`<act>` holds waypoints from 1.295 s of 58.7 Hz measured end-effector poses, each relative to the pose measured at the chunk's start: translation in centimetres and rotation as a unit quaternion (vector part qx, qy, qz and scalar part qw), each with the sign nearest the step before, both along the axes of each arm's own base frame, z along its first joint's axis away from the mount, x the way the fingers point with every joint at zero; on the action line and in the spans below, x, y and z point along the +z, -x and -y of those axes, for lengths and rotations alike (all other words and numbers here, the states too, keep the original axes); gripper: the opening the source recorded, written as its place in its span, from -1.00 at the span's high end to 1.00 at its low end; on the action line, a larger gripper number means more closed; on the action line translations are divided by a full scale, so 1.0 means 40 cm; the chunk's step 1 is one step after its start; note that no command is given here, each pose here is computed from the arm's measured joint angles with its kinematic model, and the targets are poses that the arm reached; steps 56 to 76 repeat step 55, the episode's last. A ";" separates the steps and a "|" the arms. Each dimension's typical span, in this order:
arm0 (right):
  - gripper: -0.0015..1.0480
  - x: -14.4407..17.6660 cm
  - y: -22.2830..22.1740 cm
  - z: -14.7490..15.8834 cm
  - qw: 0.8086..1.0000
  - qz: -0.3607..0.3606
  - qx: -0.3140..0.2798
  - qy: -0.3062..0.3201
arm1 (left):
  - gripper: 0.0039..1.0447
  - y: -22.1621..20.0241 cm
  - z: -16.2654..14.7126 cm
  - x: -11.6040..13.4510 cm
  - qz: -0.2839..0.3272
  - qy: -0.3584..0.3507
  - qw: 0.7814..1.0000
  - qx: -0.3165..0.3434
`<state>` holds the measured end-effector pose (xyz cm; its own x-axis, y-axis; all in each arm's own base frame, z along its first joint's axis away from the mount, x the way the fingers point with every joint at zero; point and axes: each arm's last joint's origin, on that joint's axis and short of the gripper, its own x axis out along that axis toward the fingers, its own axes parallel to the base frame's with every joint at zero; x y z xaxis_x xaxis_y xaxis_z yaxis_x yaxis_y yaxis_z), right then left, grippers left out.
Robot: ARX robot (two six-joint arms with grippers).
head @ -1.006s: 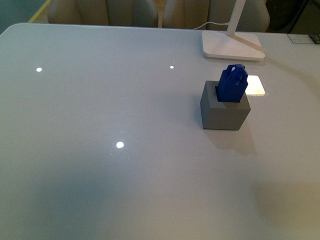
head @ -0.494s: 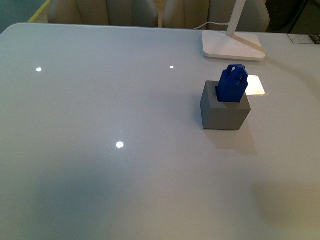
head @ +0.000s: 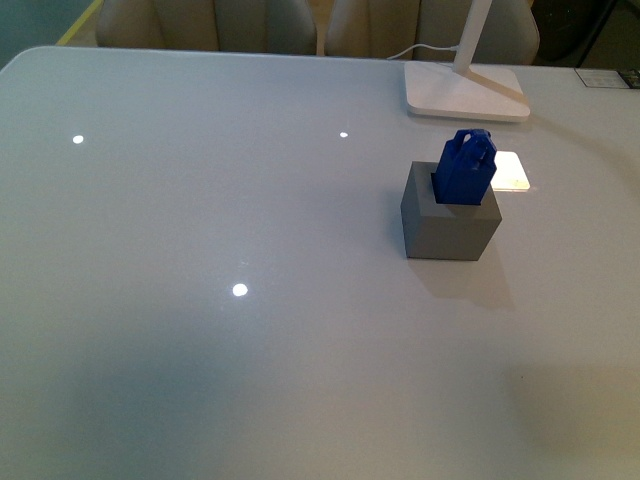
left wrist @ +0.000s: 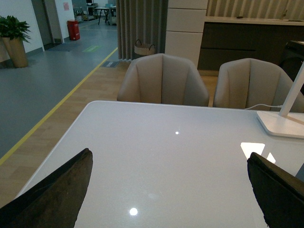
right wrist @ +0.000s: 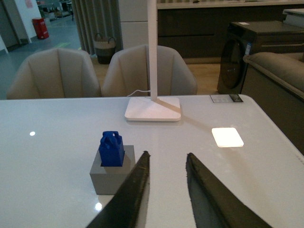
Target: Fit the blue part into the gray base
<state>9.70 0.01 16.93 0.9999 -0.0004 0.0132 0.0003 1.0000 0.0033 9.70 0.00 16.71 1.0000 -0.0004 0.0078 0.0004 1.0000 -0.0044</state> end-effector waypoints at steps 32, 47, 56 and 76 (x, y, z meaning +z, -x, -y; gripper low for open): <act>-0.83 0.000 0.000 0.000 1.000 0.000 0.000 0.000 | -0.86 0.000 0.000 0.000 0.000 0.000 1.000 0.000; -0.83 0.000 0.000 0.000 1.000 0.000 0.000 0.000 | -0.86 0.000 0.000 0.000 0.000 0.000 1.000 0.000; -0.83 0.000 0.000 0.000 1.000 0.000 0.000 0.000 | -0.86 0.000 0.000 0.000 0.000 0.000 1.000 0.000; -0.83 0.000 0.000 0.000 1.000 0.000 0.000 0.000 | -0.86 0.000 0.000 0.000 0.000 0.000 1.000 0.000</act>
